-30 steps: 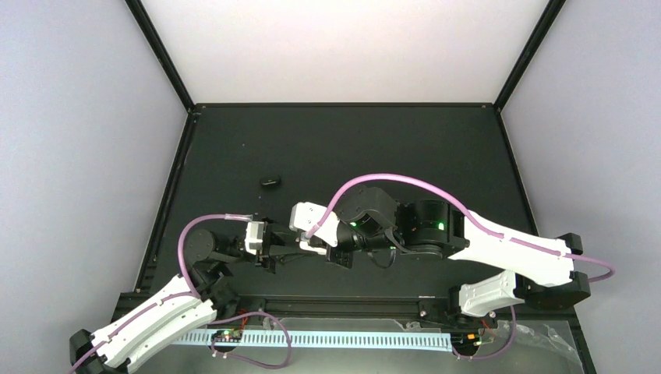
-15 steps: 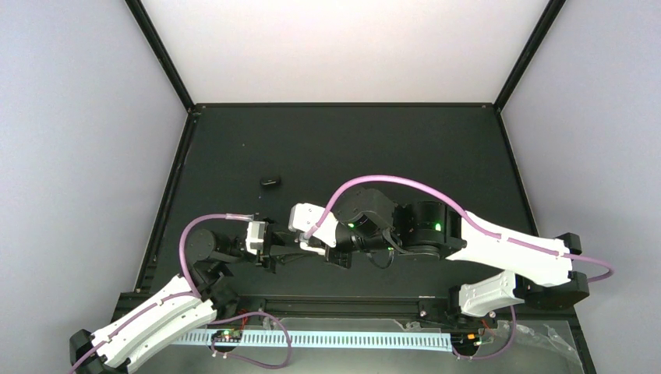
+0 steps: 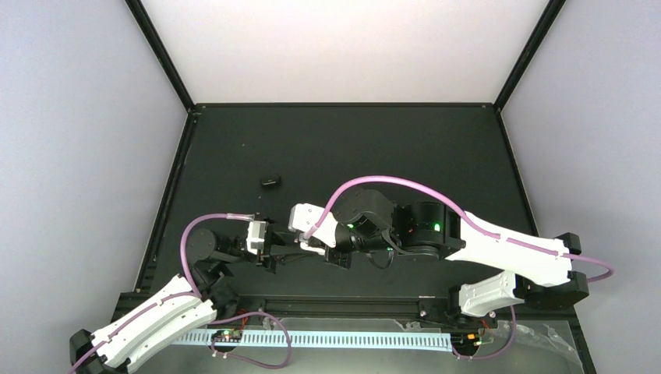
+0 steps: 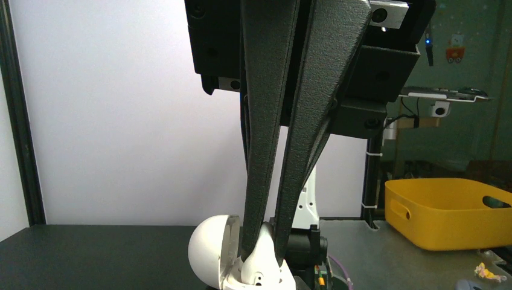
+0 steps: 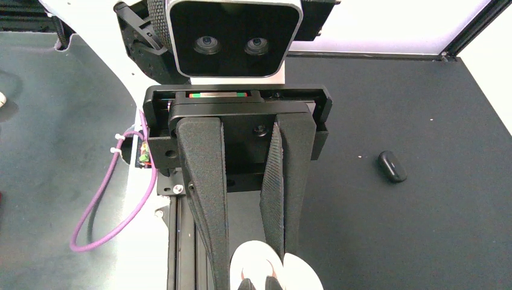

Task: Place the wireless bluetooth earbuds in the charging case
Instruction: Place the earbud in the charging case.

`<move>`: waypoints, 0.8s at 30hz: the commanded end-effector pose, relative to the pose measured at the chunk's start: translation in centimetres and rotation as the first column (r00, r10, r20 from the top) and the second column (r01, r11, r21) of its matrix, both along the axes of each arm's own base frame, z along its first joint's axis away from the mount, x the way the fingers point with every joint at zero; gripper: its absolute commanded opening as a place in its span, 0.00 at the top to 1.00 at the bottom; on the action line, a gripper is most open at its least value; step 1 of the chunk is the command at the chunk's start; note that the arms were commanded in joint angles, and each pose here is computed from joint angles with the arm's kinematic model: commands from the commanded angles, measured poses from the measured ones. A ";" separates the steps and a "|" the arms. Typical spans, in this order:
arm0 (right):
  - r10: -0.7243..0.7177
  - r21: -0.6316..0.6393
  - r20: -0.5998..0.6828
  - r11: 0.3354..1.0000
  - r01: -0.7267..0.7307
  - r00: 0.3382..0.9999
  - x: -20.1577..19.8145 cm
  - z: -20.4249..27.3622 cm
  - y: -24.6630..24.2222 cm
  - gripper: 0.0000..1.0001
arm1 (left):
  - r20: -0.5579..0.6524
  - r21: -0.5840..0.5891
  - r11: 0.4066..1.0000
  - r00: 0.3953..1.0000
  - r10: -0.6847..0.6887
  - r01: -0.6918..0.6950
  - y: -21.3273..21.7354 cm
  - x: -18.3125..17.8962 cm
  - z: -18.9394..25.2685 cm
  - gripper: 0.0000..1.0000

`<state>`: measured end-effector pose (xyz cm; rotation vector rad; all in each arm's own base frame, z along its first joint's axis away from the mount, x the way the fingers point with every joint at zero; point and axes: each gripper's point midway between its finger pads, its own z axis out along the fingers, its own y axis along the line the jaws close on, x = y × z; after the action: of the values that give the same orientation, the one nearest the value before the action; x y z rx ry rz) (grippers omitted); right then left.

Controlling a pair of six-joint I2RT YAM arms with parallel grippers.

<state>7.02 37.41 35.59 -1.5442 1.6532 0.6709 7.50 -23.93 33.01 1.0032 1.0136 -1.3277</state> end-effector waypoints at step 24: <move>0.017 -0.121 0.010 0.993 -0.016 1.000 -0.2 -2.4 -1.1 0.99 | 0.073 -0.065 0.998 0.997 -0.001 0.005 0.7 -0.8 2.3 0.98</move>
<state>7.00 37.24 35.35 -1.5693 1.6403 0.6508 7.51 -23.97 32.91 1.0048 1.0189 -1.3293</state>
